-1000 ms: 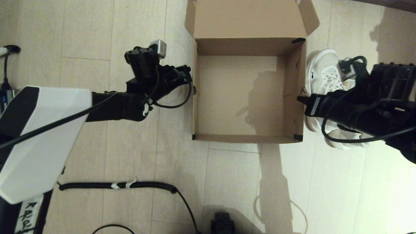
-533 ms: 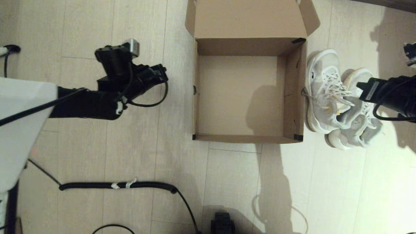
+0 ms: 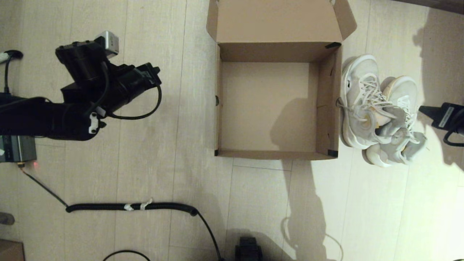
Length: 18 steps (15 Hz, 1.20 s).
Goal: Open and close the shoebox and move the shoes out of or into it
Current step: Put the shoes out of the shoe box
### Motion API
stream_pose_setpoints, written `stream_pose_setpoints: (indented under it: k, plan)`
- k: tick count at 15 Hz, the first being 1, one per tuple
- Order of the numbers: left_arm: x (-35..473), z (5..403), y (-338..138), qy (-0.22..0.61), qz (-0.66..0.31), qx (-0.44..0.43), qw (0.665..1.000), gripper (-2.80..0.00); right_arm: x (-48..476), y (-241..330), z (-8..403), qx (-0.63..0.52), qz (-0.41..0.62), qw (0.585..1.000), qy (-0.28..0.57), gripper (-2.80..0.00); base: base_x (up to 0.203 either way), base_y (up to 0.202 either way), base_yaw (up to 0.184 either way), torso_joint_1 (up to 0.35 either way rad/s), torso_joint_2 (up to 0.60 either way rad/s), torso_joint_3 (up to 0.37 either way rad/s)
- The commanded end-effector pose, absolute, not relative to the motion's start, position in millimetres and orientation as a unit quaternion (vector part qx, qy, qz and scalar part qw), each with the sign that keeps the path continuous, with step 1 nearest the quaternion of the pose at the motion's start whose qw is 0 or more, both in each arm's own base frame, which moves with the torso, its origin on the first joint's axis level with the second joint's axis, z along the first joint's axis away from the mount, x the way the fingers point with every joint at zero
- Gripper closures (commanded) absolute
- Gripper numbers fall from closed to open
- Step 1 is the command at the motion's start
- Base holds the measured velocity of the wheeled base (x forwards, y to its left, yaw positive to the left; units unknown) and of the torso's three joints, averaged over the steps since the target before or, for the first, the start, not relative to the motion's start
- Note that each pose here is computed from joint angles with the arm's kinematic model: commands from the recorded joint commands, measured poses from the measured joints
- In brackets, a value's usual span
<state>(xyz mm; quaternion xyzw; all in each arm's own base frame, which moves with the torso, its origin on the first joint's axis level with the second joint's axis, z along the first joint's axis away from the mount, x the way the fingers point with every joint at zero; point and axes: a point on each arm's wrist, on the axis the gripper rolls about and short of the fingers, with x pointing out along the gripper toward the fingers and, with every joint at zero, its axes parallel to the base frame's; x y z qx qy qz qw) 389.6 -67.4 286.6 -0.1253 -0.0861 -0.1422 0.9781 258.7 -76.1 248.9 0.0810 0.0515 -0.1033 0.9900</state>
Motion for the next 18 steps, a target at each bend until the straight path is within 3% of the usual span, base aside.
stream_pose_setpoints:
  k: [1, 5, 8, 18]
  plan:
    - [373.0, 298.4, -64.1, -0.099, -0.143, -0.127, 0.977, 0.0, 259.3, -79.2, 236.5, 0.093, -0.108, 0.987, 0.071, -2.8, 0.0, 0.0, 0.0, 0.0, 0.0, 0.0]
    - [363.4, 296.7, -62.4, -0.102, -0.144, -0.127, 0.976, 0.0, 269.3, -84.2, 204.8, 0.15, -0.113, 0.975, 0.119, -2.8, 0.0, 0.0, 0.0, 0.0, 0.0, 0.0]
    - [361.9, 298.6, -62.2, -0.104, -0.145, -0.127, 0.976, 0.0, 282.2, -90.8, 191.8, 0.169, -0.106, 0.974, 0.104, -2.8, 0.0, 0.0, 0.0, 0.0, 0.0, 0.0]
    - [361.9, 297.0, -62.8, -0.101, -0.145, -0.127, 0.976, 0.0, 284.1, -82.2, 193.7, 0.247, -0.075, 0.962, 0.09, -2.8, 0.0, 0.0, 0.0, 0.0, 0.0, 0.0]
